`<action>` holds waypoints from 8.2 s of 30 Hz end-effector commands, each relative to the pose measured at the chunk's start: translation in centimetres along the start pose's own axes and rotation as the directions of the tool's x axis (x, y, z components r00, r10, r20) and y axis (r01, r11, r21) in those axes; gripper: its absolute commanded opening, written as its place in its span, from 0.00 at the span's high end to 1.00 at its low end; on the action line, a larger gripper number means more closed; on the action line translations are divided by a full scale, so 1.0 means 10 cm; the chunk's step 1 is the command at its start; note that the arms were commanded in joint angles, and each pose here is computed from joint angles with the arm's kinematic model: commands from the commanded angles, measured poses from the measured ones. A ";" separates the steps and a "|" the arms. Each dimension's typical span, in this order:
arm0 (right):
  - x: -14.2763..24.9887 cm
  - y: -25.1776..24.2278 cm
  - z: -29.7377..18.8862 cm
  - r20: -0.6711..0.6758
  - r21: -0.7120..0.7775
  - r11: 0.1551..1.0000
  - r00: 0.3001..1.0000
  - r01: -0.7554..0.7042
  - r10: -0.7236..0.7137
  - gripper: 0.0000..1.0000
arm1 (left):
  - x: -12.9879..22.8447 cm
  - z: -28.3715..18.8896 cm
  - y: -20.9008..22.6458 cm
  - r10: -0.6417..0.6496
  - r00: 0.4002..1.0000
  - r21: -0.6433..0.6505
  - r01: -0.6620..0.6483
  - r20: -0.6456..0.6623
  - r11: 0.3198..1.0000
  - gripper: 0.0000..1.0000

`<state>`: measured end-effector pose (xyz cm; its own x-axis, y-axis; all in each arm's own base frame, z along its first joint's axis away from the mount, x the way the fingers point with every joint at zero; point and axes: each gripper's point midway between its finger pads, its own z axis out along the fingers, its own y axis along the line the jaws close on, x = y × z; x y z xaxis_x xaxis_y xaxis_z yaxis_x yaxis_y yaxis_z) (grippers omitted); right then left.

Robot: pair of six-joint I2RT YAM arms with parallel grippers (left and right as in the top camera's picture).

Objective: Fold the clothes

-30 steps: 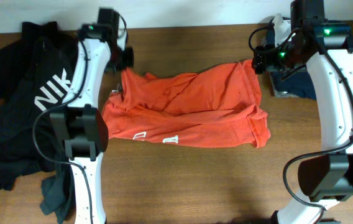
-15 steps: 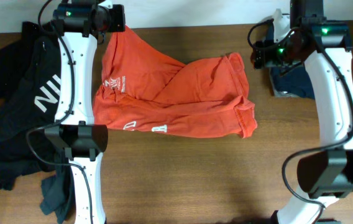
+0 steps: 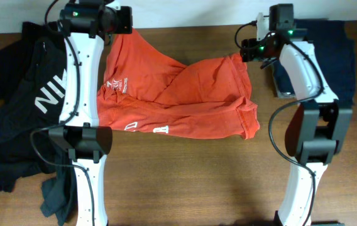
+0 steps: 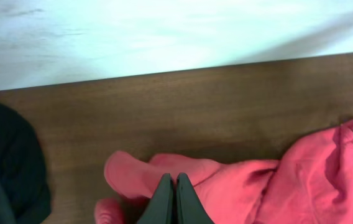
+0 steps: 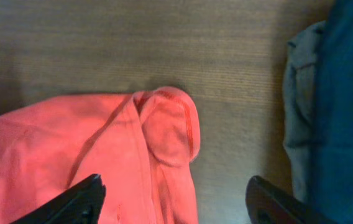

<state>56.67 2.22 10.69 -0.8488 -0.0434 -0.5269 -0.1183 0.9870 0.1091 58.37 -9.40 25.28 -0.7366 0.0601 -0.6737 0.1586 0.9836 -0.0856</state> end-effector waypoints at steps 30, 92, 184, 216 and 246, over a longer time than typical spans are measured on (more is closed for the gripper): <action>0.14 0.41 1.05 0.037 0.116 0.990 0.997 -0.079 0.075 0.52 | 0.13 -0.07 -0.03 0.044 0.997 -0.030 -0.046 -0.056 0.999 0.99; 0.37 -0.28 -1.11 -0.332 -0.042 0.980 0.928 -0.194 0.169 0.96 | 1.00 -0.36 0.20 -0.078 0.908 0.049 0.108 -0.413 0.993 0.99; 0.90 2.07 -0.42 -0.412 -0.264 0.928 0.839 0.263 -0.355 0.31 | 1.09 -0.27 1.09 -0.225 0.894 -0.179 0.166 -0.387 0.970 0.01; 0.58 1.10 -0.82 -0.418 -0.195 0.978 0.896 0.070 -0.148 0.29 | 2.37 0.54 0.13 0.076 0.770 0.401 0.242 -0.633 0.884 0.01; 0.73 1.50 -0.39 -0.419 -0.431 0.901 0.896 -0.053 -0.148 0.96 | 2.24 0.53 0.14 0.006 0.800 0.200 0.143 -0.600 0.969 0.99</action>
<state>47.46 14.27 12.18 -0.9552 -0.2553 -0.1498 -0.2934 0.8842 0.3635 45.13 -7.68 2.90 -0.9857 0.1659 -0.0306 0.1661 0.9224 -0.3488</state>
